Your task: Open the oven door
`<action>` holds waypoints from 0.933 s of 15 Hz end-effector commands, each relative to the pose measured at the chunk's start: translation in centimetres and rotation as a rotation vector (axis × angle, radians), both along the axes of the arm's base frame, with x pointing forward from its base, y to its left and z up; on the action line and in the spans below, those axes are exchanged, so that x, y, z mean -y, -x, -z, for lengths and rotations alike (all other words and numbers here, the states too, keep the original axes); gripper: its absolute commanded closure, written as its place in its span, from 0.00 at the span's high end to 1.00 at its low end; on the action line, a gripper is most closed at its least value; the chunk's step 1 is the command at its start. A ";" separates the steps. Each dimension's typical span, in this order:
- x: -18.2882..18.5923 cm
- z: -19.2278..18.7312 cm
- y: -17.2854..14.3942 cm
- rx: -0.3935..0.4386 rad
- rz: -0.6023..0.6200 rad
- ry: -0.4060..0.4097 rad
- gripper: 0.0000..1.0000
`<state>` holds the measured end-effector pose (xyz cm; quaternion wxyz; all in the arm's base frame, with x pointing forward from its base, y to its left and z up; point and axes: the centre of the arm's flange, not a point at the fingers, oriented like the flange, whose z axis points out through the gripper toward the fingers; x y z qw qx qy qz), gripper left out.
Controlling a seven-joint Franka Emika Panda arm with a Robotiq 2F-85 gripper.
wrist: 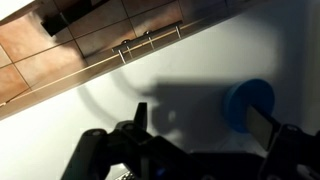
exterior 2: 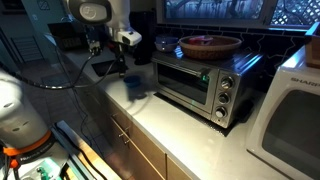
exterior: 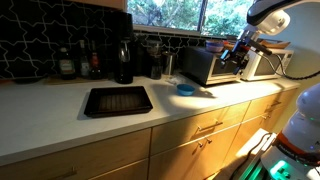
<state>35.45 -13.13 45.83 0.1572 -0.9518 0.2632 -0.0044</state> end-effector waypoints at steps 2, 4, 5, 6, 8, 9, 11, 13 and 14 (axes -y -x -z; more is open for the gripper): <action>4.2 2.8 0.9 0.042 0.168 -0.160 1.00; 4.0 2.2 0.8 0.018 0.149 -0.125 1.00; 4.3 2.3 0.9 0.020 0.160 -0.135 1.00; 4.3 2.3 0.9 0.022 0.162 -0.139 1.00; 4.3 2.3 0.8 0.023 0.163 -0.141 1.00; 4.2 2.3 0.8 0.023 0.163 -0.141 1.00; 4.8 2.2 0.7 0.023 0.190 -0.143 1.00; 6.8 1.6 0.8 0.026 0.275 -0.158 1.00; 8.2 1.1 1.2 0.028 0.325 -0.171 1.00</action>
